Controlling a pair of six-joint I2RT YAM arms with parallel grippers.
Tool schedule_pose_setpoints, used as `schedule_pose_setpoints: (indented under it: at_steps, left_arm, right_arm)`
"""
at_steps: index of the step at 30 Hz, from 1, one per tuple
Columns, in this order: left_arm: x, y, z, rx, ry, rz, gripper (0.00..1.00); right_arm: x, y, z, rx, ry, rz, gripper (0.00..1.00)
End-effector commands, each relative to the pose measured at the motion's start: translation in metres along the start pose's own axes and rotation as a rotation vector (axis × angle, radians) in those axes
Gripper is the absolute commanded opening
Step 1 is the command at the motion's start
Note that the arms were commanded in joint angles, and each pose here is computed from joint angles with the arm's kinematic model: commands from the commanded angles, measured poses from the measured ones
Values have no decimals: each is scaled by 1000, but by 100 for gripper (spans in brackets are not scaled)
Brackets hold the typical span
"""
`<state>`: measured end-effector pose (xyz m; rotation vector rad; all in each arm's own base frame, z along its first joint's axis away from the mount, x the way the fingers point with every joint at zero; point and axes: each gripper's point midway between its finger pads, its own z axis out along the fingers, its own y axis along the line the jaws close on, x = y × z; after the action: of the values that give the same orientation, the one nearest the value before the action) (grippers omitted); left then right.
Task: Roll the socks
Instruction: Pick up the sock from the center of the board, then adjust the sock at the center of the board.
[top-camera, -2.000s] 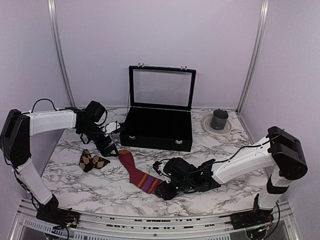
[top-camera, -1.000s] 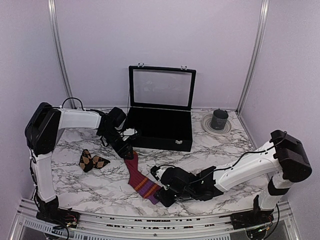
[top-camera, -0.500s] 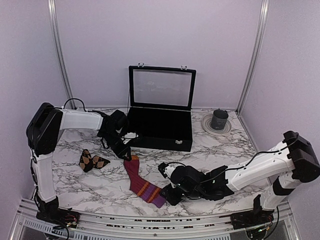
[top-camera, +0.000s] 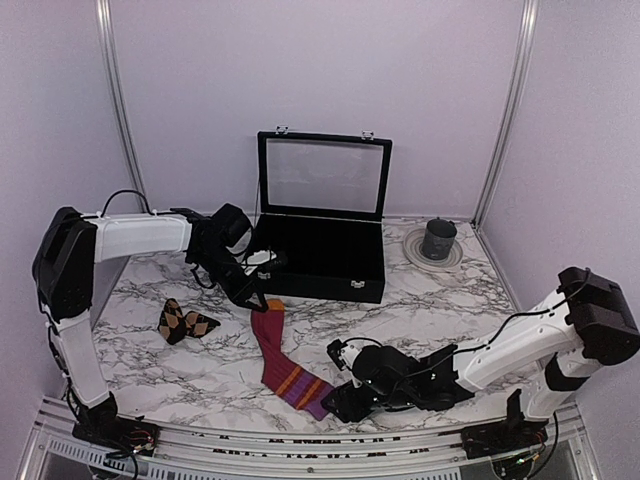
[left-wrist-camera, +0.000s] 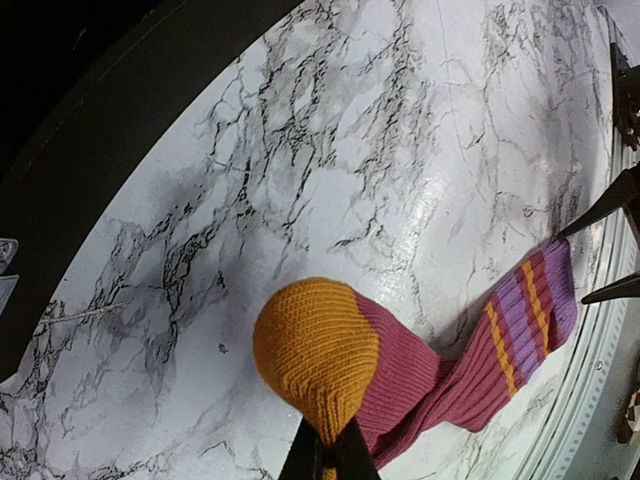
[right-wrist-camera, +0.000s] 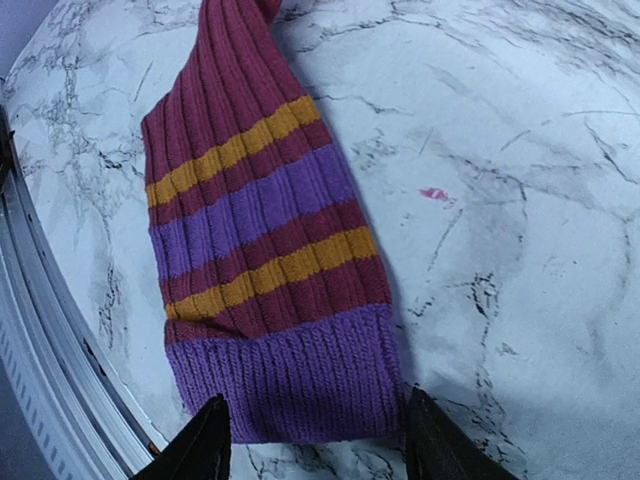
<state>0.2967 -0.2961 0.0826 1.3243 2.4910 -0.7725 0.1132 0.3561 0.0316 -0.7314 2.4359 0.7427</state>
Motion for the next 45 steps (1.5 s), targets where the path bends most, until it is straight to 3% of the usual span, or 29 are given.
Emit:
schedule_pose_setpoints:
  at_steps: [1, 4, 11, 19, 27, 41, 45]
  left_arm:
    - [-10, -18, -19, 53, -31, -6, 0]
    - [-8, -17, -18, 54, -21, -13, 0]
    - [-9, -17, -22, 37, -23, -7, 0]
    - [-37, -24, -55, -5, -110, 26, 0]
    - [-71, -36, -86, 0, -202, 36, 0]
    - [-75, -38, -69, 55, -186, 53, 0]
    - [-73, -42, -71, 66, -193, 82, 0]
  right_arm:
    - [-3, 15, 10, -60, -11, 36, 53]
    - [-7, 22, 19, -69, -5, 35, 42]
    - [-16, 23, 25, -35, -18, 36, 0]
    - [-68, 33, -26, 19, -163, -40, 0]
    - [-83, 61, -51, 232, -190, -285, 0]
    - [-33, 138, 69, 228, 74, -612, 0]
    - [-27, 148, 81, 152, 106, -585, 42]
